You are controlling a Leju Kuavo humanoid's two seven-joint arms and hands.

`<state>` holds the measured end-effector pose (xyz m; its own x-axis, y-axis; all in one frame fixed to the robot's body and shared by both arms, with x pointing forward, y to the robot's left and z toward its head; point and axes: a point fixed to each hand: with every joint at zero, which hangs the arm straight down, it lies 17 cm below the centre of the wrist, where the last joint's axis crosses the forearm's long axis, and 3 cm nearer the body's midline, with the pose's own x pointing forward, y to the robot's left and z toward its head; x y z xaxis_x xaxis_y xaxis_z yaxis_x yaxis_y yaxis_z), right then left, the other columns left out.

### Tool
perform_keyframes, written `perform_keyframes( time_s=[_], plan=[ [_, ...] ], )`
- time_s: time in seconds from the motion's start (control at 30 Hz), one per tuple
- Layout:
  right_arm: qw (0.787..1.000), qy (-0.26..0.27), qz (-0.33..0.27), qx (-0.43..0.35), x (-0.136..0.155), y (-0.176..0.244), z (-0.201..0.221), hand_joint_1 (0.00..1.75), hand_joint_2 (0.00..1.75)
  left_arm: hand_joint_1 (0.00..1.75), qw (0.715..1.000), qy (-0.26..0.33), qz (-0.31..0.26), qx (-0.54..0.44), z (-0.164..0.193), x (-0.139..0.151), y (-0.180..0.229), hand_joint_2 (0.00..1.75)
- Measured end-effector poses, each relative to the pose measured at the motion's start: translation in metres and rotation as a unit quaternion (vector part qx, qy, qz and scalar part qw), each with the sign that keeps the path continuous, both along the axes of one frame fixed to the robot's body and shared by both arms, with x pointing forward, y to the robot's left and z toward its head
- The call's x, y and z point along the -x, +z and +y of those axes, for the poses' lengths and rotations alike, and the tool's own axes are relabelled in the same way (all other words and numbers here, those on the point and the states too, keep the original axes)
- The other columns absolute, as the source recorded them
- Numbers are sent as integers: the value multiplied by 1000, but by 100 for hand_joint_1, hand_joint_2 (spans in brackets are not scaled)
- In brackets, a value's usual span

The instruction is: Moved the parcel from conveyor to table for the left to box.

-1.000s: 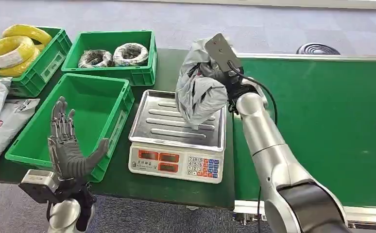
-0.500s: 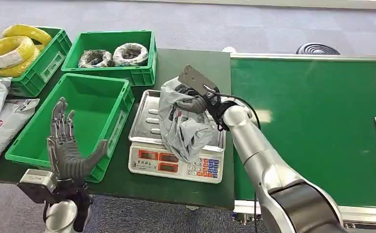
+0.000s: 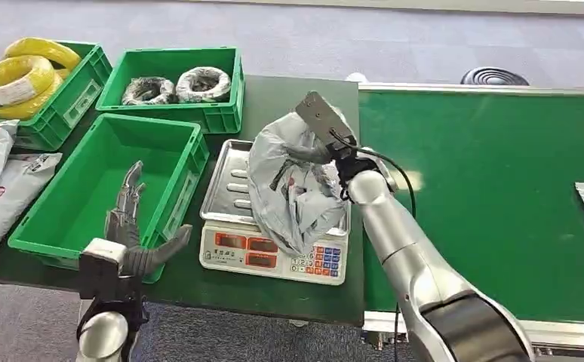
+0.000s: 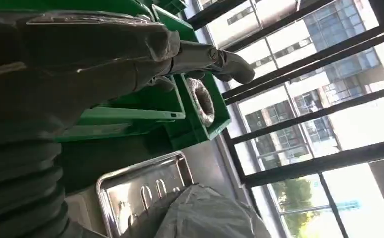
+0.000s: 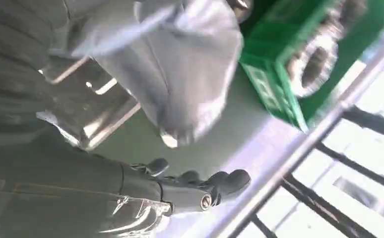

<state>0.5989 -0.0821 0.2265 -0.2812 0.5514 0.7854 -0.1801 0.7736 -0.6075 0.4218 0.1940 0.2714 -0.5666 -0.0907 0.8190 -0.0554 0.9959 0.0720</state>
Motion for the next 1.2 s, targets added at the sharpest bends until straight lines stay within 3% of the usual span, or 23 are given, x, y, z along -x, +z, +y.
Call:
perform_keyframes(
  time_s=[0.33,0.5,0.63,0.87,0.9,0.93,1.2],
  plan=[
    [988,-68,-123,-68,46,37,-60,0,175,0,997,-36,14,-63,-35,-51,5,175],
    [969,-120,-195,-92,68,61,-104,0,175,0,992,-42,24,-117,-59,-77,10,175],
    [947,-167,-249,-117,97,74,-140,0,175,0,980,-55,41,-187,-96,-102,5,175],
    [937,-182,-270,-129,120,81,-159,0,175,2,943,-107,92,-301,-174,-126,-31,175],
    [936,-182,-272,-129,121,83,-160,0,175,12,937,-116,100,-313,-182,-127,-37,175],
    [936,-182,-273,-129,121,84,-161,0,175,169,931,-127,108,-326,-193,-125,-45,175],
    [934,-176,-274,-143,118,89,-166,0,175,175,888,-172,147,-401,-233,-111,-91,175]
  ],
)
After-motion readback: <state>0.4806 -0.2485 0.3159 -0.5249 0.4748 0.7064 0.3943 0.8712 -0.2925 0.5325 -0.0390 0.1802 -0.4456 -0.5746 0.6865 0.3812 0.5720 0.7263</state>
